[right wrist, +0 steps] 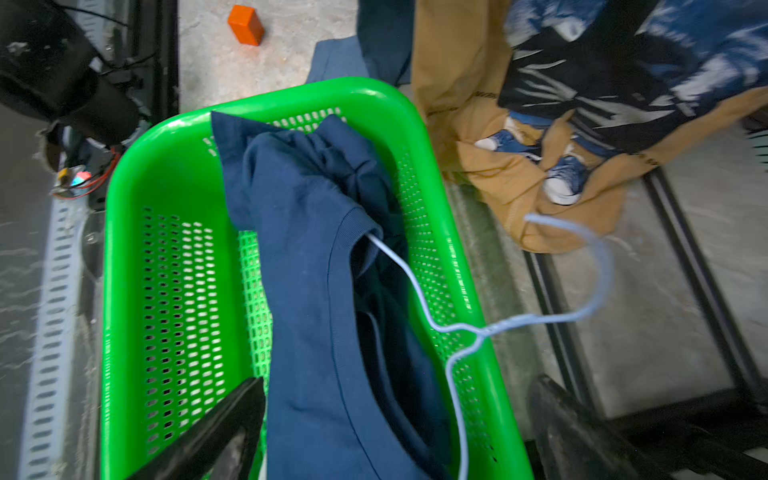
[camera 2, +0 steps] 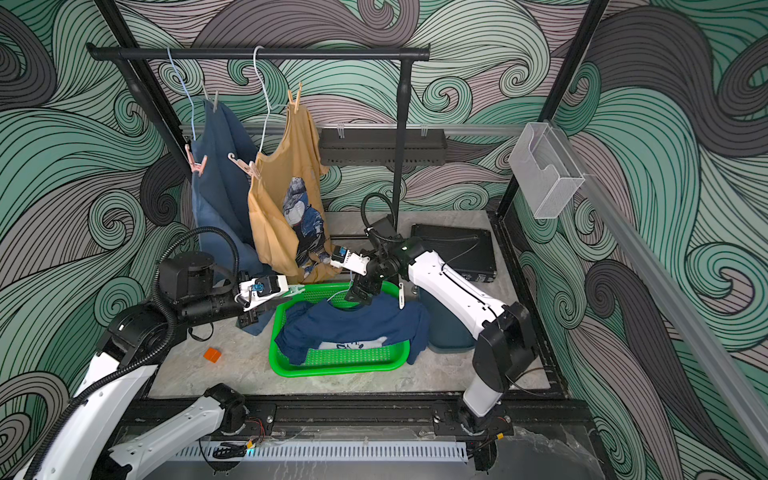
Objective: Remove the clothespins securing t-shirts to the hanger
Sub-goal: Place the hanger in the basket, then place the clothespin in the storage box.
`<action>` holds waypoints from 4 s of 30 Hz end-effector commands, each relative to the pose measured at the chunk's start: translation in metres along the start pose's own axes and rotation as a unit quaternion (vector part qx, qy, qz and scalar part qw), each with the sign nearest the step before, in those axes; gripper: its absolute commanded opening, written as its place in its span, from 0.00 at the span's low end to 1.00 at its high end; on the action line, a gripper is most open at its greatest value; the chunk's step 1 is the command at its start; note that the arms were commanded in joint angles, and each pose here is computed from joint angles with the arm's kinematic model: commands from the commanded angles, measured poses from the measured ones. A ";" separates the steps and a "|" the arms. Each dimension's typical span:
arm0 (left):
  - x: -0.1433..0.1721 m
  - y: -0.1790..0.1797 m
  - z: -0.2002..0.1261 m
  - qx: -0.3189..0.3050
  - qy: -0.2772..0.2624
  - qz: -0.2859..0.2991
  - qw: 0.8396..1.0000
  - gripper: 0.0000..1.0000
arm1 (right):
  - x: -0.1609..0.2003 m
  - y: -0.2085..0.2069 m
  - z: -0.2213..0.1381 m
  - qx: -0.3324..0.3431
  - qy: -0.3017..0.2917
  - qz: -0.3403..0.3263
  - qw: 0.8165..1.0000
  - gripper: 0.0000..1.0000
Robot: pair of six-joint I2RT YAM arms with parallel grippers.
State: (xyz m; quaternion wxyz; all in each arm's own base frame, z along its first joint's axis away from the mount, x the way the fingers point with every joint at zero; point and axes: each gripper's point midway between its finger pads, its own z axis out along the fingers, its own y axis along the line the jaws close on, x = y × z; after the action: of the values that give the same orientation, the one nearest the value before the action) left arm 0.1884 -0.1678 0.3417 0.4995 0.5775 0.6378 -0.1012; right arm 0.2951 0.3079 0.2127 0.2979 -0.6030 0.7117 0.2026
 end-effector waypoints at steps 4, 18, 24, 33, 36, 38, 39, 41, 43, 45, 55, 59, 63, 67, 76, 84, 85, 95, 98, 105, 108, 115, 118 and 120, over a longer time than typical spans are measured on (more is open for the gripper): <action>-0.014 0.001 0.003 0.012 -0.036 -0.012 0.999 0.32 | -0.014 -0.032 -0.053 0.135 -0.057 -0.029 0.989 0.99; -0.045 0.042 0.015 -0.025 -0.083 -0.151 0.985 0.35 | -0.104 0.021 -0.087 0.415 -0.239 -0.276 0.833 0.94; -0.053 0.049 0.017 -0.035 -0.112 -0.170 0.978 0.36 | -0.134 0.034 -0.090 0.468 -0.266 -0.312 0.783 0.80; -0.056 0.047 0.014 -0.036 -0.120 -0.165 0.978 0.36 | -0.152 0.050 -0.100 0.493 -0.300 -0.343 0.741 0.63; -0.057 0.048 0.011 -0.039 -0.124 -0.164 0.978 0.36 | -0.154 0.053 -0.104 0.489 -0.306 -0.348 0.739 0.60; -0.057 0.048 0.011 -0.037 -0.124 -0.165 0.978 0.36 | -0.154 0.055 -0.104 0.486 -0.308 -0.352 0.738 0.59; -0.058 0.047 0.012 -0.035 -0.124 -0.166 0.978 0.36 | -0.155 0.056 -0.104 0.484 -0.310 -0.354 0.738 0.57; -0.058 0.047 0.013 -0.033 -0.126 -0.168 0.977 0.36 | -0.155 0.058 -0.102 0.480 -0.309 -0.359 0.738 0.55; -0.060 0.048 0.012 -0.035 -0.130 -0.169 0.976 0.36 | -0.154 0.059 -0.099 0.476 -0.307 -0.366 0.739 0.55; -0.061 0.048 0.012 -0.034 -0.133 -0.169 0.976 0.36 | -0.154 0.059 -0.096 0.475 -0.304 -0.368 0.739 0.54; -0.061 0.045 0.012 -0.027 -0.136 -0.174 0.975 0.36 | -0.162 0.057 -0.088 0.472 -0.303 -0.376 0.738 0.47; -0.061 0.045 0.011 -0.027 -0.135 -0.175 0.975 0.36 | -0.164 0.058 -0.087 0.469 -0.305 -0.378 0.738 0.43; -0.061 0.044 0.011 -0.027 -0.136 -0.175 0.975 0.36 | -0.167 0.057 -0.088 0.470 -0.308 -0.377 0.737 0.40; -0.058 0.043 0.013 -0.025 -0.132 -0.177 0.975 0.35 | -0.169 0.058 -0.089 0.469 -0.309 -0.381 0.735 0.32; -0.058 0.044 0.009 -0.036 -0.135 -0.169 0.976 0.63 | -0.164 0.058 -0.086 0.467 -0.296 -0.389 0.737 0.12; -0.057 0.055 0.001 -0.075 -0.128 -0.158 0.976 0.84 | -0.141 0.042 -0.086 0.480 -0.264 -0.373 0.749 0.10; -0.058 0.057 0.000 -0.079 -0.125 -0.158 0.976 0.85 | -0.133 0.037 -0.087 0.485 -0.252 -0.368 0.752 0.09; -0.054 0.057 0.009 -0.073 -0.126 -0.157 0.977 0.85 | 0.019 -0.020 -0.129 0.558 -0.105 -0.142 0.811 0.09; -0.049 0.052 0.015 -0.065 -0.125 -0.159 0.977 0.85 | 0.070 -0.021 -0.143 0.565 -0.081 -0.034 0.820 0.09; -0.035 0.039 0.026 -0.044 -0.117 -0.170 0.977 0.85 | 0.160 -0.010 -0.164 0.563 -0.072 0.216 0.795 0.10; -0.031 0.034 0.027 -0.040 -0.115 -0.171 0.978 0.86 | 0.188 -0.008 -0.165 0.560 -0.076 0.297 0.770 0.12; -0.024 0.024 0.025 -0.031 -0.108 -0.174 0.978 0.85 | 0.238 -0.013 -0.146 0.522 -0.053 0.431 0.735 0.12; -0.023 0.023 0.026 -0.029 -0.110 -0.177 0.978 0.85 | 0.254 -0.017 -0.133 0.503 -0.032 0.461 0.730 0.11; -0.021 0.022 0.028 -0.027 -0.109 -0.179 0.977 0.85 | 0.262 -0.019 -0.126 0.497 -0.016 0.470 0.729 0.11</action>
State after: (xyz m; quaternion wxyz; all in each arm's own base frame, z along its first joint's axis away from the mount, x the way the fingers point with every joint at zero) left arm 0.2214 -0.1907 0.3531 0.5549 0.4225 0.6817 -0.2212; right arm 0.2697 0.0239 0.1524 0.4658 0.0285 0.8798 -0.0908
